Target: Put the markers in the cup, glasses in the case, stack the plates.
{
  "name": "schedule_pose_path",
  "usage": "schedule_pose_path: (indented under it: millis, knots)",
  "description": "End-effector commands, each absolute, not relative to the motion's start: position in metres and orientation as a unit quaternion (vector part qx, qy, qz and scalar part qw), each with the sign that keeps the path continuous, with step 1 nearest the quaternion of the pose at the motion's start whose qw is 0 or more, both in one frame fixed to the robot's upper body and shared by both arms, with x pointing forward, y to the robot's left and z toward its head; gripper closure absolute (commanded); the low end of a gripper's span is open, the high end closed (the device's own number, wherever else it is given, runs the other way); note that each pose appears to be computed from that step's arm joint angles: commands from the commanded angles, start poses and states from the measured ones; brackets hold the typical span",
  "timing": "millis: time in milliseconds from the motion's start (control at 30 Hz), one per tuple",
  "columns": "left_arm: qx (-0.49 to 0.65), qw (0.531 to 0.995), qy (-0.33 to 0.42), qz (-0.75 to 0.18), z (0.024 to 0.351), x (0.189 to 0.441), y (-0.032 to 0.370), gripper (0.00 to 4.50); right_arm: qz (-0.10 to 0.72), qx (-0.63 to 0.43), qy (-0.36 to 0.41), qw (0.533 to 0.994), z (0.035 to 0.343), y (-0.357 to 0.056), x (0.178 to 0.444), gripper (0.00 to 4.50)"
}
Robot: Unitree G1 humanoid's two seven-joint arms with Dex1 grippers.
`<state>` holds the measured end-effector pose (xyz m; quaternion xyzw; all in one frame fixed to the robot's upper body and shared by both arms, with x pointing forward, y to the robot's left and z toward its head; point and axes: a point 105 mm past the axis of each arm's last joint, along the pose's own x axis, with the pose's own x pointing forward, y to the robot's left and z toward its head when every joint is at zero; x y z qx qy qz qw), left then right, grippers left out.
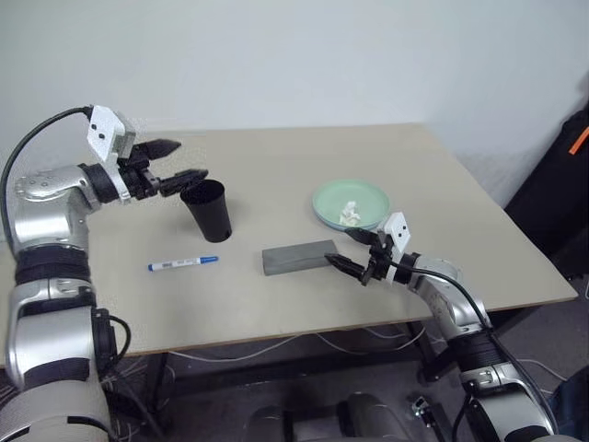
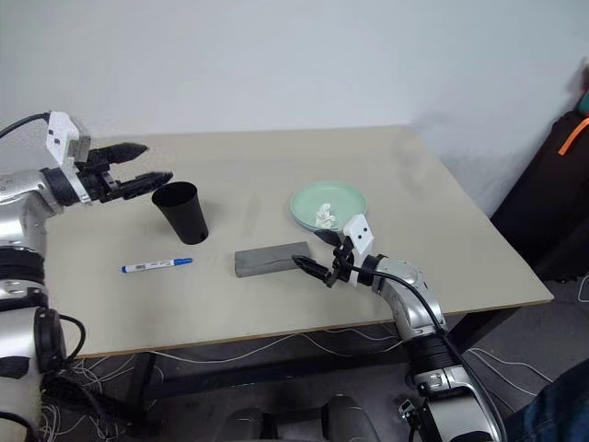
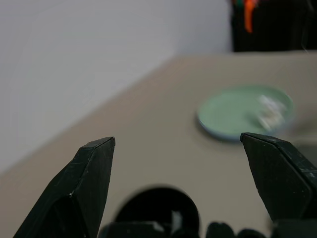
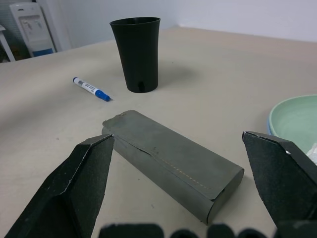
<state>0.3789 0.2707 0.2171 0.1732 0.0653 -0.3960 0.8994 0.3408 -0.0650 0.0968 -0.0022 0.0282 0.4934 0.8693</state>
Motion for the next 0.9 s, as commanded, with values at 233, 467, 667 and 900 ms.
schedule_pose_path:
  millis: [233, 467, 667, 900]
  knots:
    - [0.352, 0.771, 0.302, -0.436, 0.180, 0.347, 0.306, 0.21, 0.498, -0.020, -0.006, 0.867, 0.114, -0.061, 0.348, 0.00]
    - [0.370, 0.720, 0.392, -0.437, 0.137, 0.346, 0.314, 0.21, 0.499, -0.022, -0.006, 0.867, 0.114, -0.060, 0.348, 0.00]
    - [0.369, 0.718, 0.417, -0.418, 0.115, 0.352, 0.313, 0.21, 0.494, -0.024, -0.005, 0.869, 0.113, -0.063, 0.348, 0.00]
    - [0.377, 0.730, 0.413, -0.393, 0.104, 0.364, 0.305, 0.21, 0.484, -0.025, -0.003, 0.875, 0.112, -0.069, 0.347, 0.00]
